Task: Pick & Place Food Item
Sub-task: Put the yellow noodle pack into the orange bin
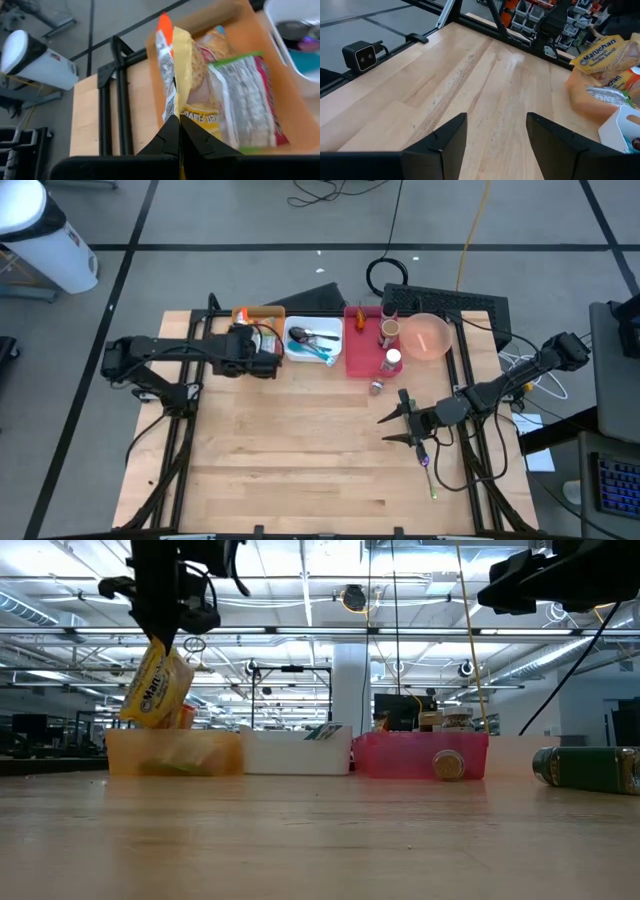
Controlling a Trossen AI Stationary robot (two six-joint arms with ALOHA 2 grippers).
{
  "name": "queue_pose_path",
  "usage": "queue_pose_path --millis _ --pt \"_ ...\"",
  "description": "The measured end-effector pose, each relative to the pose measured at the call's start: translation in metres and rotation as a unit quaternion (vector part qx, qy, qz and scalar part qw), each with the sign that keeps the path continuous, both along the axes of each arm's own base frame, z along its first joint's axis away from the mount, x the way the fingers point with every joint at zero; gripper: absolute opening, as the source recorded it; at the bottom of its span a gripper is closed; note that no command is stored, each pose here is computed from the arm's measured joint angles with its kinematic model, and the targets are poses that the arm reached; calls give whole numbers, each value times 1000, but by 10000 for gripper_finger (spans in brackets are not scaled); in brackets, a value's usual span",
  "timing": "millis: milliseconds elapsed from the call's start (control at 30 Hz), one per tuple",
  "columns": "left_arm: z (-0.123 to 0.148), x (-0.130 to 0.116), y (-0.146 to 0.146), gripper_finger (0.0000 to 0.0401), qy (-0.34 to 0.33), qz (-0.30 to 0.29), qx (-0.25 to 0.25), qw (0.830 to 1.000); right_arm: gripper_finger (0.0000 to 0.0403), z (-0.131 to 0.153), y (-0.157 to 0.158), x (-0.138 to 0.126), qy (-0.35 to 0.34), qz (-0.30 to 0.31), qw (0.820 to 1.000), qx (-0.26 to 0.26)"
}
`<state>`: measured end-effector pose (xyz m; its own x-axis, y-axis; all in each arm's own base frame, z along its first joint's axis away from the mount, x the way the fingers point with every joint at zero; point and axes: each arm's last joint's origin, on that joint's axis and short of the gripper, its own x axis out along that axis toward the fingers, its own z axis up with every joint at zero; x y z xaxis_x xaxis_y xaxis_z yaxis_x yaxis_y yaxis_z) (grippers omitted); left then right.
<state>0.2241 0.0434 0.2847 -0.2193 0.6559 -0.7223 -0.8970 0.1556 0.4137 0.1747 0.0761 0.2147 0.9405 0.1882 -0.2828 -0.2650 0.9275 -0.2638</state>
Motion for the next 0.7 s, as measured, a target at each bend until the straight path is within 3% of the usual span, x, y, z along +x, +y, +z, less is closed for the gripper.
queue_pose_path --millis 333,533,700 --pt "2 -4 24 0 -5 41 58 997 196 0 0 0 1 0 1000 2" --pt "2 -3 34 0 -14 54 68 996 196 0 0 0 1 -2 1000 6" --pt "-13 -1 40 0 -27 61 82 994 196 0 0 0 2 -2 1000 6"
